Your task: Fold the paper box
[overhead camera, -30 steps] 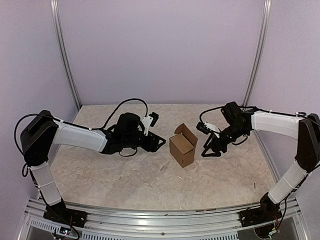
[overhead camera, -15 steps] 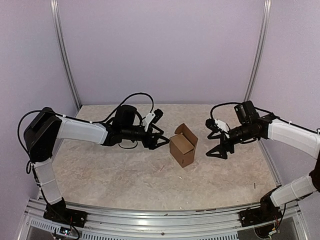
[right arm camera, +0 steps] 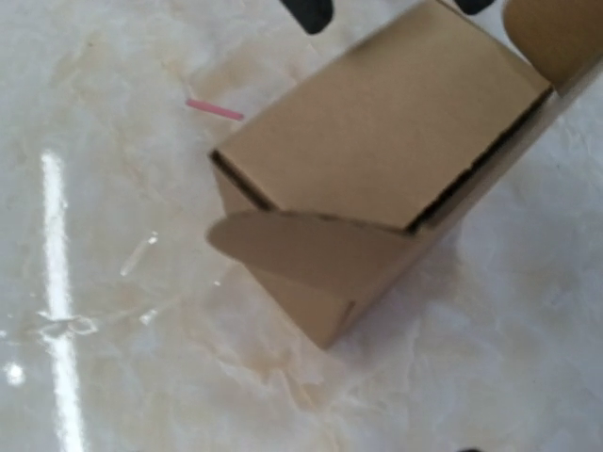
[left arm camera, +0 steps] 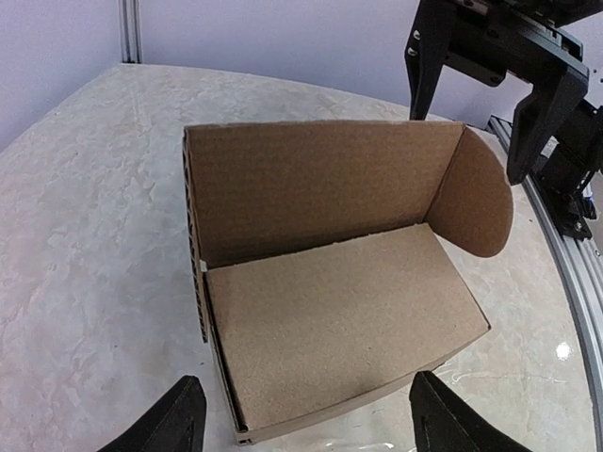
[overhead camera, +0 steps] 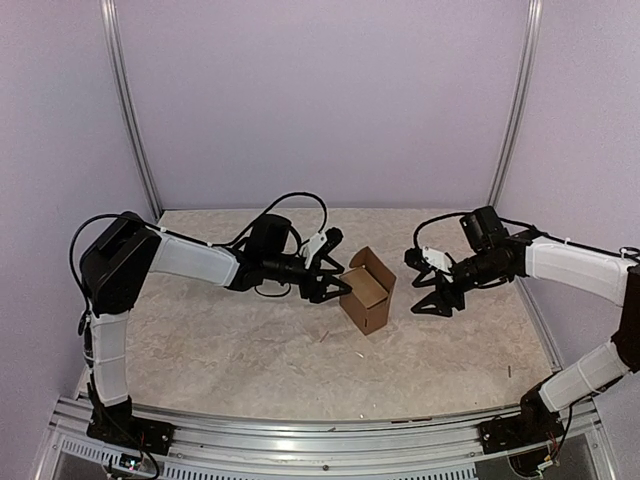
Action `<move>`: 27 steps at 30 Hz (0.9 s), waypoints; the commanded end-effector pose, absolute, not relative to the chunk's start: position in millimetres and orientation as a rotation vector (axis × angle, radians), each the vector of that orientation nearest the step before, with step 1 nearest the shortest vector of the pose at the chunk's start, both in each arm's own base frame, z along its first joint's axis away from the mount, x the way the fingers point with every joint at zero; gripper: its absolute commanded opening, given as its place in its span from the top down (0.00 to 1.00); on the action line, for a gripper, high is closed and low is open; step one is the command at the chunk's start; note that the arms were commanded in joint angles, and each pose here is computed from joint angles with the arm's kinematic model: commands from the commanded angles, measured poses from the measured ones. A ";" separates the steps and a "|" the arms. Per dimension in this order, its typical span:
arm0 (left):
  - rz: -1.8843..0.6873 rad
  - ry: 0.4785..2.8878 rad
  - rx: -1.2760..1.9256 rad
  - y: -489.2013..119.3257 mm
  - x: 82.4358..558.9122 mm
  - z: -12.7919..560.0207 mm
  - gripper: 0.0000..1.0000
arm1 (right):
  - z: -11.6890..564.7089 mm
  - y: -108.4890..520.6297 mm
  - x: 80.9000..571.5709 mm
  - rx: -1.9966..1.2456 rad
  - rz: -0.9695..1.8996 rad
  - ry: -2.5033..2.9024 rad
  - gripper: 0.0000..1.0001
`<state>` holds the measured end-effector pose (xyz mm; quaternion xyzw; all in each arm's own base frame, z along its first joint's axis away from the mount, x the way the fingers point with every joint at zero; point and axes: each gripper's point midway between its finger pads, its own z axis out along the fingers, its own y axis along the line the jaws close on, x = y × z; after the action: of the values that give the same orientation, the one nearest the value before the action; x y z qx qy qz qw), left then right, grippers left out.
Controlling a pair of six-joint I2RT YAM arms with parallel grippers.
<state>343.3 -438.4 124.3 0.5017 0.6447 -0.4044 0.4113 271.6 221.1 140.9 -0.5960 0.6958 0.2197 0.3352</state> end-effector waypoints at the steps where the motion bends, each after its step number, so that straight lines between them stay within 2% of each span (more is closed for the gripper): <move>1: -1.056 1.585 1.315 -447.9 335.2 115.8 0.28 | 150.5 228.5 287.1 -1.543 0.531 1.782 0.33; 12: -1.055 1.592 1.391 -468.4 275.1 108.3 0.32 | 141.3 234.1 284.7 -1.593 0.525 1.782 0.39; 18: -1.051 1.613 1.385 -464.5 245.4 110.9 0.33 | 141.7 230.5 266.9 -1.681 0.549 1.740 0.39; 23: -0.953 1.689 1.283 -450.2 257.2 122.2 0.33 | 145.2 231.3 258.3 -1.699 0.582 1.713 0.39; 27: -0.899 1.686 1.165 -439.5 278.1 164.8 0.32 | 146.2 232.2 257.7 -1.700 0.590 1.706 0.39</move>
<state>255.2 -450.5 116.5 0.5143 0.6644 -0.3806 0.3862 265.2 227.7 134.6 -0.6367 0.6687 0.2156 0.3177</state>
